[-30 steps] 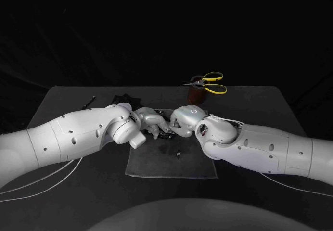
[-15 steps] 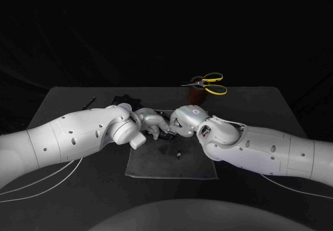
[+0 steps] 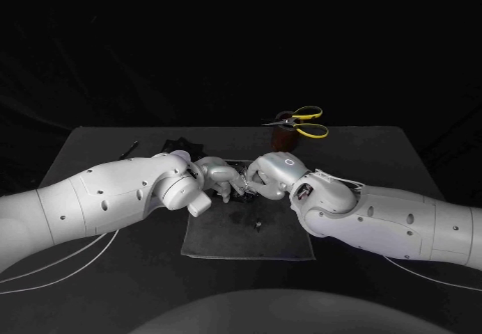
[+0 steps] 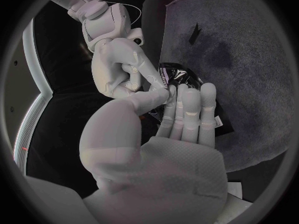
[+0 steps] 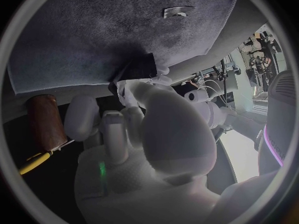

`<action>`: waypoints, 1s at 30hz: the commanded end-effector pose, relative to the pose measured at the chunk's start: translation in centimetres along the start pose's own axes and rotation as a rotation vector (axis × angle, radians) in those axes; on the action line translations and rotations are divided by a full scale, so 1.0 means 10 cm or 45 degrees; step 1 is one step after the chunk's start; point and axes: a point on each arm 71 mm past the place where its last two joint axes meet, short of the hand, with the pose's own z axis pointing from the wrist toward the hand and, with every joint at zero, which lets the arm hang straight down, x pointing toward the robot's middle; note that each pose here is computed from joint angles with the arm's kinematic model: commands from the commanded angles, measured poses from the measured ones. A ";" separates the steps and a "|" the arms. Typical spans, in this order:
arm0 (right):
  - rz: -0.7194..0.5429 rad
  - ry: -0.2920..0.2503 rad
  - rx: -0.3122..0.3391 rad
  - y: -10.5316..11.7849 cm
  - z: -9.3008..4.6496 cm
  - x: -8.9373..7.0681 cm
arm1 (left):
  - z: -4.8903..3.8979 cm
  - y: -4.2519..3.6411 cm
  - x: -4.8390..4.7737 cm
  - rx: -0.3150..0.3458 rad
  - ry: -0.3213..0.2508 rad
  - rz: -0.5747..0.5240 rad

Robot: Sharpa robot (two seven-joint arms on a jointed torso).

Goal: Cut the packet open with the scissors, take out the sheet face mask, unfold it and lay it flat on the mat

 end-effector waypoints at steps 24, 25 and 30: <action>0.144 -0.214 -0.046 0.10 -0.23 -0.57 | -0.104 -0.182 -0.051 0.032 0.007 0.070; 0.148 -0.218 -0.049 0.10 -0.23 -0.58 | -0.099 -0.188 -0.043 0.033 0.009 0.070; 0.171 -0.222 -0.065 0.15 -0.21 -0.60 | -0.078 -0.214 -0.008 0.035 0.019 0.072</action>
